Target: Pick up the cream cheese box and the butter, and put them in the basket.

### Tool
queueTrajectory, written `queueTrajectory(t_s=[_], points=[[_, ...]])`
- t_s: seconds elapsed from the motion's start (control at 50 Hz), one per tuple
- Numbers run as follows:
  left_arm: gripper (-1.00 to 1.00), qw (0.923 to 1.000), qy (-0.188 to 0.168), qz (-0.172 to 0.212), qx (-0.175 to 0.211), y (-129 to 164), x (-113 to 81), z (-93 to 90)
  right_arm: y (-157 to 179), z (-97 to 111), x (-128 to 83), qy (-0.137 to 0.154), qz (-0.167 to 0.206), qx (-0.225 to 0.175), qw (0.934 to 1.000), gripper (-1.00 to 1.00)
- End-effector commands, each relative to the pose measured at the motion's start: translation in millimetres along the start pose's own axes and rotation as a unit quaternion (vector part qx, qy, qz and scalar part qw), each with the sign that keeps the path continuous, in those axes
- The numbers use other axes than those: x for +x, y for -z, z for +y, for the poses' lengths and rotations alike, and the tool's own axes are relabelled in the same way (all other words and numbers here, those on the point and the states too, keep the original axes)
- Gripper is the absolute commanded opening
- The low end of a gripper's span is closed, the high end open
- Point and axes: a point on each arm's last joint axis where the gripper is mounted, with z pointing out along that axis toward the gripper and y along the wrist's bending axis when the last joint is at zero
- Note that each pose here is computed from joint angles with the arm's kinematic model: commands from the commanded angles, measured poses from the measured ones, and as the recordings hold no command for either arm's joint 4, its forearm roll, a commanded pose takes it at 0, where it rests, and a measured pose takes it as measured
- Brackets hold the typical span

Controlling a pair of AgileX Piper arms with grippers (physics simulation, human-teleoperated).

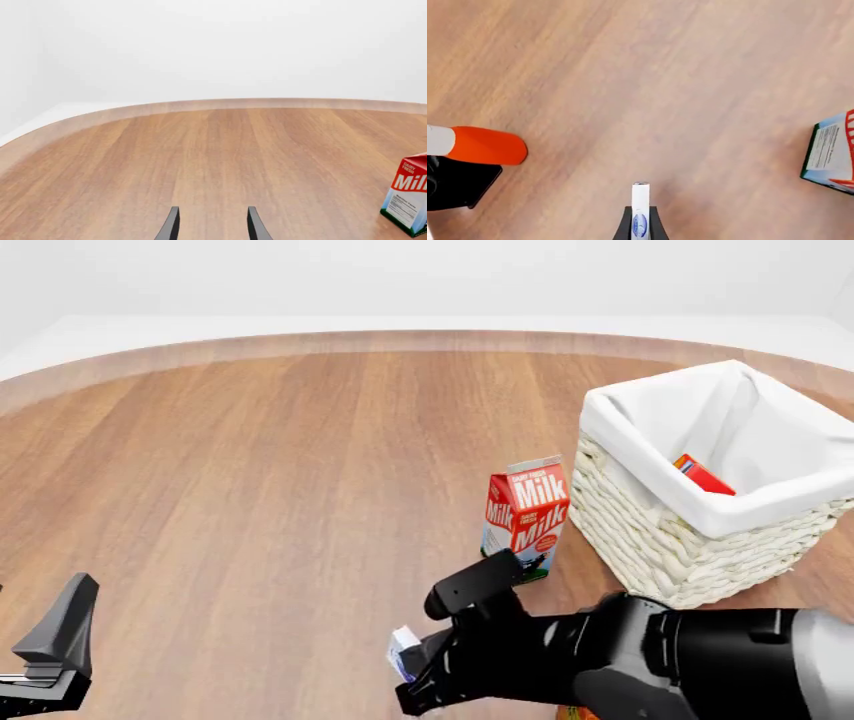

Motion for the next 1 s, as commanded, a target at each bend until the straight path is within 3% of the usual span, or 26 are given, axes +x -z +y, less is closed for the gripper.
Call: queueTrajectory(t_s=[0.02,0.64,1.0], points=[[1.00,1.0000,0.000,0.000,0.000,0,0.0,0.0,23,4,-29,0.019,-0.017,0.004,0.9997,-1.00],[1.00,1.0000,0.000,0.000,0.000,0,0.0,0.0,84,3,-97,0.077,-0.082,0.026,0.9933,-1.00],[1.00,1.0000,0.000,0.000,0.000,0,0.0,0.0,130,-6,-127,0.099,-0.132,0.053,0.9849,-1.00]])
